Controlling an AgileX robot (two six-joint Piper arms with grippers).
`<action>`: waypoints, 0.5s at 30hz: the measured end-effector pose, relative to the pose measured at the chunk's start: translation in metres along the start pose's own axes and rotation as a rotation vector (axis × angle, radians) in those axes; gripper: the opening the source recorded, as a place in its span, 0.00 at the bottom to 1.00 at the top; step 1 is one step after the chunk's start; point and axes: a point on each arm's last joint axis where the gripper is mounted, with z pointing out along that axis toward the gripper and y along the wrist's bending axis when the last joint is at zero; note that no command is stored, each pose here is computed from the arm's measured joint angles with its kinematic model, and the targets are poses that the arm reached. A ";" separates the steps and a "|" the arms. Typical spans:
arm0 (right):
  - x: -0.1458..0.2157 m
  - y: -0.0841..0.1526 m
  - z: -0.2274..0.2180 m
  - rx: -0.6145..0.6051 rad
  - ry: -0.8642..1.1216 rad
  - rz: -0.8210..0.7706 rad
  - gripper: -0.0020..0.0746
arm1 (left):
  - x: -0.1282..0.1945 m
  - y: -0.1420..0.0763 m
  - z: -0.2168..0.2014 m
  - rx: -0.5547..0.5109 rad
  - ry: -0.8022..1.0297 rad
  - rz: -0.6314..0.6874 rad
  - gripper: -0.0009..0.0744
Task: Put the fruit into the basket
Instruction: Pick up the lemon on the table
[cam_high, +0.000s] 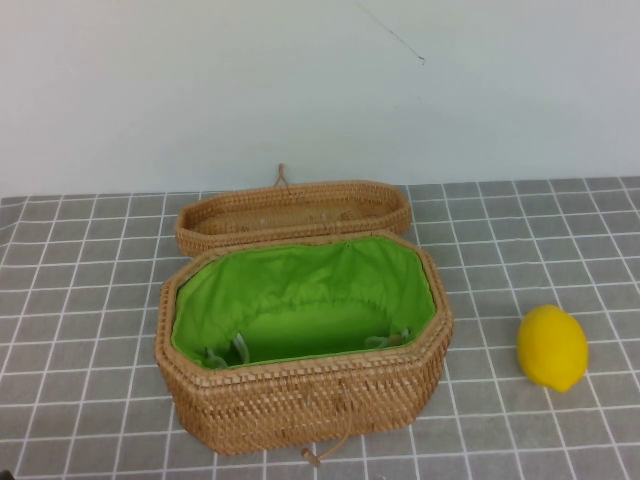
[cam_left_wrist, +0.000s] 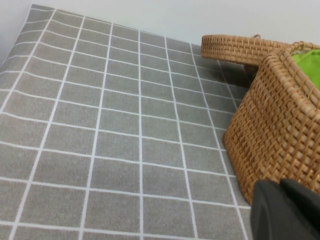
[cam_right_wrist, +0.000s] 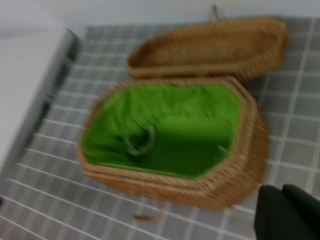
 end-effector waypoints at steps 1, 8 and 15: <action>0.001 -0.001 0.006 0.030 0.026 -0.001 0.03 | 0.000 0.000 0.000 0.000 0.000 0.000 0.01; 0.010 -0.005 0.037 0.271 0.277 -0.042 0.03 | 0.000 0.000 0.000 0.000 0.000 0.000 0.01; 0.006 -0.003 0.070 0.423 0.445 -0.016 0.03 | 0.000 0.000 0.000 0.000 0.000 0.000 0.01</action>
